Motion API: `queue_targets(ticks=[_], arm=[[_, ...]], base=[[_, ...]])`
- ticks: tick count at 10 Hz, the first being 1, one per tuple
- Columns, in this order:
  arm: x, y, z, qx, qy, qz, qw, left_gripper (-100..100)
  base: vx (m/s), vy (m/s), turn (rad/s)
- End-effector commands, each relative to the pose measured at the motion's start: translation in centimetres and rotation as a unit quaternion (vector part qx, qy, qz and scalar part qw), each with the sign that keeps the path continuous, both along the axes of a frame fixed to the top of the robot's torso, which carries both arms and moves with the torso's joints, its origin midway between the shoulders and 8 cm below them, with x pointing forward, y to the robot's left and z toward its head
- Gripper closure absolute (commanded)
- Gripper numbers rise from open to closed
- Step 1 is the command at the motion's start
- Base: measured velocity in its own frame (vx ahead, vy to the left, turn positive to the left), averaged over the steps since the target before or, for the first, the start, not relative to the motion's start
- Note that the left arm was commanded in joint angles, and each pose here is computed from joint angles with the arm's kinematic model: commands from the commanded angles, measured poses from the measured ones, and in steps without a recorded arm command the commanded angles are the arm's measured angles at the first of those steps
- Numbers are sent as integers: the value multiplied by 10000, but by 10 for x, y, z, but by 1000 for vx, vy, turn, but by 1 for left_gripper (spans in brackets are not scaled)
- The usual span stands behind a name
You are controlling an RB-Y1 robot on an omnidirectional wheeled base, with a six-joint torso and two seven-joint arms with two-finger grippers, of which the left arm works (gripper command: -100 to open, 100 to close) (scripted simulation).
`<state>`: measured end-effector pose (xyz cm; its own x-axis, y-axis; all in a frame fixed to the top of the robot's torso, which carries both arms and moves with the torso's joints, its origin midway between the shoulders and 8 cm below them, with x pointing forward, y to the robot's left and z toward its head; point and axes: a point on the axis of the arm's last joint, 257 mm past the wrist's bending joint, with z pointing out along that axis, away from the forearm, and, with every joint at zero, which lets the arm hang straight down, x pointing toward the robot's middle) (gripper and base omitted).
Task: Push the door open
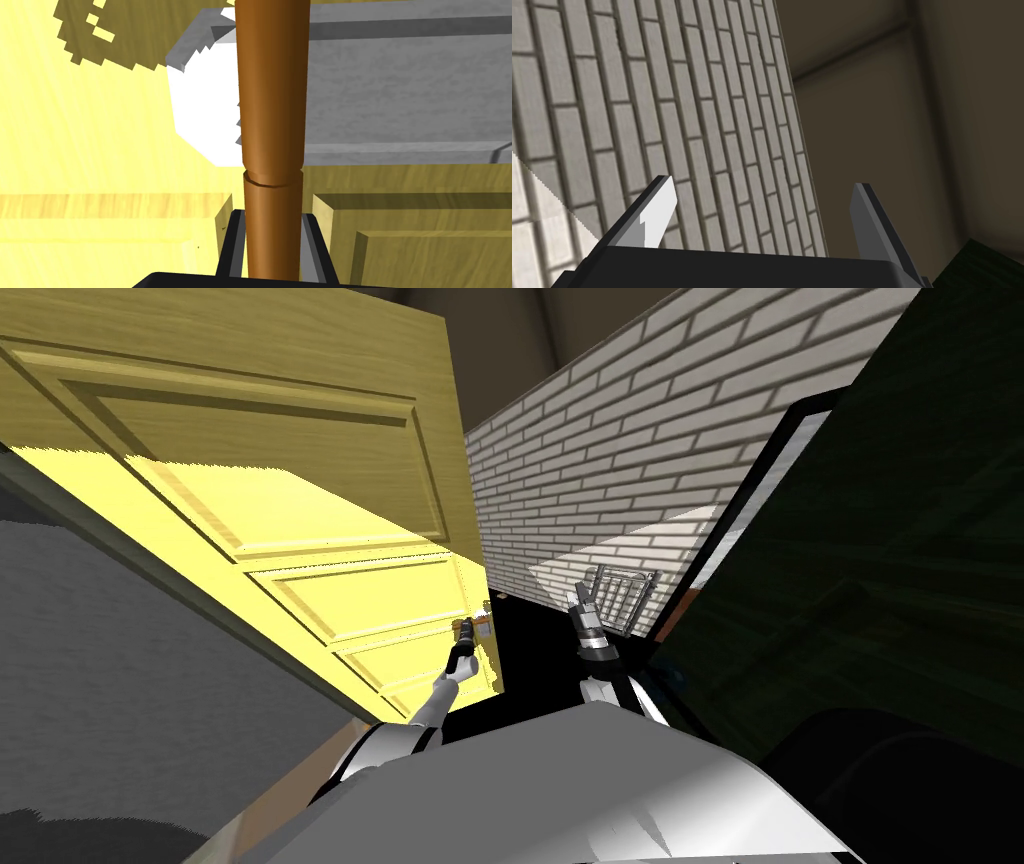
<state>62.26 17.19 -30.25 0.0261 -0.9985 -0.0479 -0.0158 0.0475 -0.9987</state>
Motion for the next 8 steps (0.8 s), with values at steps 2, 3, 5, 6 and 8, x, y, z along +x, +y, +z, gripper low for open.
queue_targets(ticks=[2,3,5,6,8], arm=[[3,24,12,71,-128,163,9998,100],[4,25,12,76,-130,167,9997,100],[5,25,12,83,-135,172,9997,100],[6,25,13,80,-136,170,9997,100],[7,22,13,66,-136,163,9998,100]], base=[[119,8,90],[95,9,54],[109,-4,122],[117,-3,119],[119,-8,130]])
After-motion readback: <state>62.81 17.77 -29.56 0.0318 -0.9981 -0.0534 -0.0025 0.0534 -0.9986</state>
